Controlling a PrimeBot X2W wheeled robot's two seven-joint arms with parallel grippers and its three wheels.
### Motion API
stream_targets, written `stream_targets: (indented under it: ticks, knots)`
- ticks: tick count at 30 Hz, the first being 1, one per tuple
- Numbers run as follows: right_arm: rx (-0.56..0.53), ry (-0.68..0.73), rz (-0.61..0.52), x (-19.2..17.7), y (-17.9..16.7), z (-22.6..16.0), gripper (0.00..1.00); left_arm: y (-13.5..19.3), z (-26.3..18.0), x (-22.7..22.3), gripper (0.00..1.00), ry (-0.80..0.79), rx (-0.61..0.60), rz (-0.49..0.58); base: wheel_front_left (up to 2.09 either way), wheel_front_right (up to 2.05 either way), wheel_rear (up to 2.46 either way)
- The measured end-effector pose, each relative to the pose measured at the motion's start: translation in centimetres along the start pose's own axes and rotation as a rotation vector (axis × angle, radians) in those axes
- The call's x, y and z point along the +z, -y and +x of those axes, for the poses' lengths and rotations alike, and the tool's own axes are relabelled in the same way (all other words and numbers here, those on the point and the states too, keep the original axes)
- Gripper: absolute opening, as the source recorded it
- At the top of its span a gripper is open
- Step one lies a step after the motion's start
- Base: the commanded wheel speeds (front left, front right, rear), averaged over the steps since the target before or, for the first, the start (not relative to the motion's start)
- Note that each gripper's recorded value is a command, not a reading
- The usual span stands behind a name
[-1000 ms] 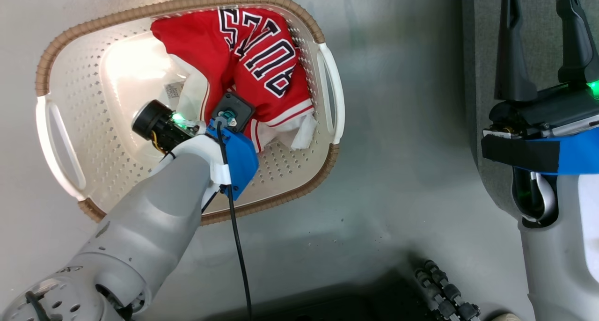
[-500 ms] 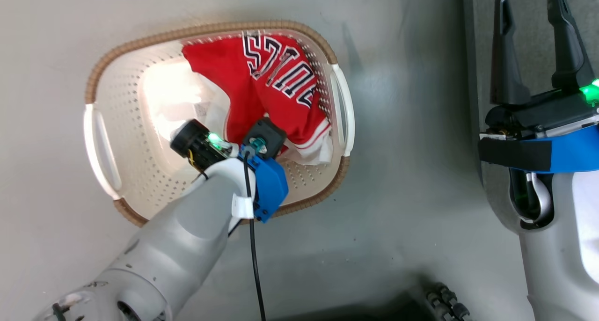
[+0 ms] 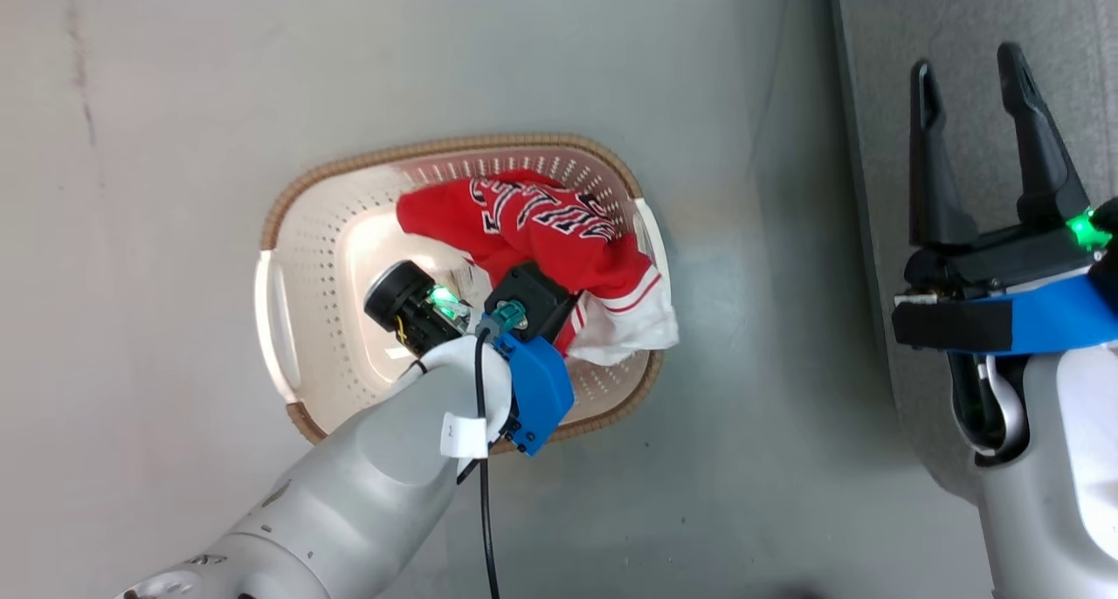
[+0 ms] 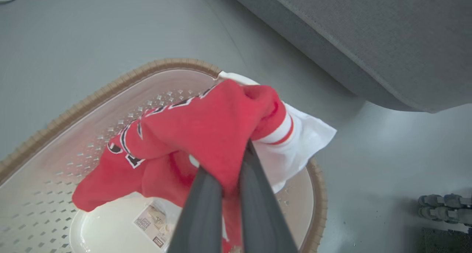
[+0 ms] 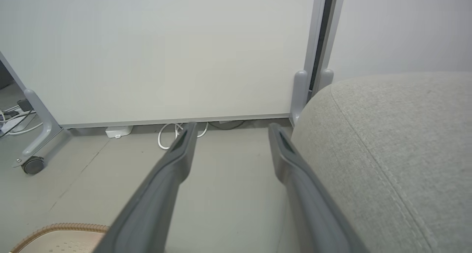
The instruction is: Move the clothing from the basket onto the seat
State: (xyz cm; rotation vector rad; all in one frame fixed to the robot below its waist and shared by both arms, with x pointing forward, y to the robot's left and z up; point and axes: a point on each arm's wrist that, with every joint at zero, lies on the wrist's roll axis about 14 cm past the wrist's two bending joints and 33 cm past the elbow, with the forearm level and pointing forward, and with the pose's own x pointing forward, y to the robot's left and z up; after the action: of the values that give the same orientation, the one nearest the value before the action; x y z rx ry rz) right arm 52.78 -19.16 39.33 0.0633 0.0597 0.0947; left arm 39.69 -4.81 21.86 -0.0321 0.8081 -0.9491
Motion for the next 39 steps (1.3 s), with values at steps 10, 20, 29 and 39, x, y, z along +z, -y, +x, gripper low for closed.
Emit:
stream_targets:
  ticks: [10,20,29,39]
  knots:
    - [0.002,0.049,-0.001,3.8,-0.6,-2.3,1.0,1.4,-3.4,7.3,0.0,0.187,0.03,0.067,0.0,0.0,0.0]
    - [0.01,0.108,0.008,7.3,-1.5,-4.4,1.0,2.4,-7.7,14.9,0.0,0.39,0.09,0.195,0.0,0.0,0.0]
    - [0.008,0.135,0.022,9.1,-2.1,-6.6,1.0,3.0,-12.1,20.8,0.0,0.561,0.162,0.285,0.0,0.0,0.0]
    - [0.0,0.165,0.034,10.8,-2.6,-9.5,1.0,5.0,-16.8,25.2,0.0,0.698,0.214,0.382,0.0,0.0,0.0]
